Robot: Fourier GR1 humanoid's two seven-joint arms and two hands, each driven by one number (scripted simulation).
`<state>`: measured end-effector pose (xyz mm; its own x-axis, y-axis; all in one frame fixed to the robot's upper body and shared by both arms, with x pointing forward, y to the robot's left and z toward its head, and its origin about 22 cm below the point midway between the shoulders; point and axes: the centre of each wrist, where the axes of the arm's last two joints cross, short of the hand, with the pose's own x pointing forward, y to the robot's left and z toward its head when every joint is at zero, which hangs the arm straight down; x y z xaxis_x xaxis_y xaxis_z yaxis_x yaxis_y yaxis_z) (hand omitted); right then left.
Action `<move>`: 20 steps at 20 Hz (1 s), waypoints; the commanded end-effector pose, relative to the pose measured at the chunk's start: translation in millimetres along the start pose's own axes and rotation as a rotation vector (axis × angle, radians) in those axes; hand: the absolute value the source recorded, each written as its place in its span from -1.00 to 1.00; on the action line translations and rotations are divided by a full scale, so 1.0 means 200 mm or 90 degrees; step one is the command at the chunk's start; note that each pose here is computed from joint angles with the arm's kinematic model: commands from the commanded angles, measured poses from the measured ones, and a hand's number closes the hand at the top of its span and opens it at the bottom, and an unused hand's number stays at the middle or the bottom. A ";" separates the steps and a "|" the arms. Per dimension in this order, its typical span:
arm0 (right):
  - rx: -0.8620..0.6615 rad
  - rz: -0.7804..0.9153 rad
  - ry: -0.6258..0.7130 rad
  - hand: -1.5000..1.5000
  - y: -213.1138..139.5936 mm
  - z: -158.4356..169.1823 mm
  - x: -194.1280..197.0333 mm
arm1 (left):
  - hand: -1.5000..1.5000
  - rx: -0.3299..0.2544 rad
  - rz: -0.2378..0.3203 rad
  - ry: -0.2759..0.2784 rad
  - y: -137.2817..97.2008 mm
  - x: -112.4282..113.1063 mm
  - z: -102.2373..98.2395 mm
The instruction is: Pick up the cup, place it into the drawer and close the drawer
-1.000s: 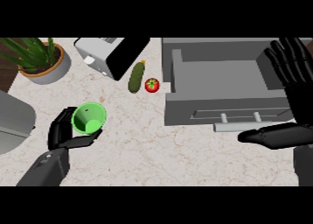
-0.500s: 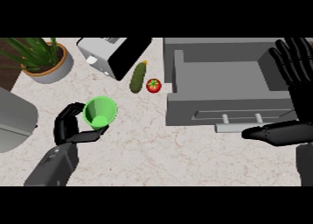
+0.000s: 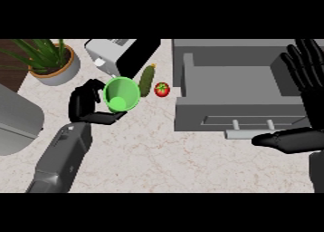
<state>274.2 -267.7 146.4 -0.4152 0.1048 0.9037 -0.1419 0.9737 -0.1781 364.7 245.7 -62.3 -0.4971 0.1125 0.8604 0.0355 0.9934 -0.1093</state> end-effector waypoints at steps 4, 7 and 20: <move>-0.014 -0.004 0.009 -1.00 0.01 0.06 -0.07 | 1.00 -0.116 0.042 -0.049 -0.31 0.21 -0.40; -0.006 0.011 0.002 -1.00 -0.03 0.00 -0.04 | 1.00 -0.127 0.044 -0.054 -0.55 0.35 -0.60; -0.011 0.014 -0.012 -1.00 -0.11 0.08 0.03 | 1.00 -0.133 -0.052 0.025 -1.10 0.77 -0.91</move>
<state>269.1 -279.1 145.9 -0.4206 0.1183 0.8995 -0.1201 0.9755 -0.1844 437.3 73.0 159.7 -0.5127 0.0858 0.8543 0.2095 0.9774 0.0275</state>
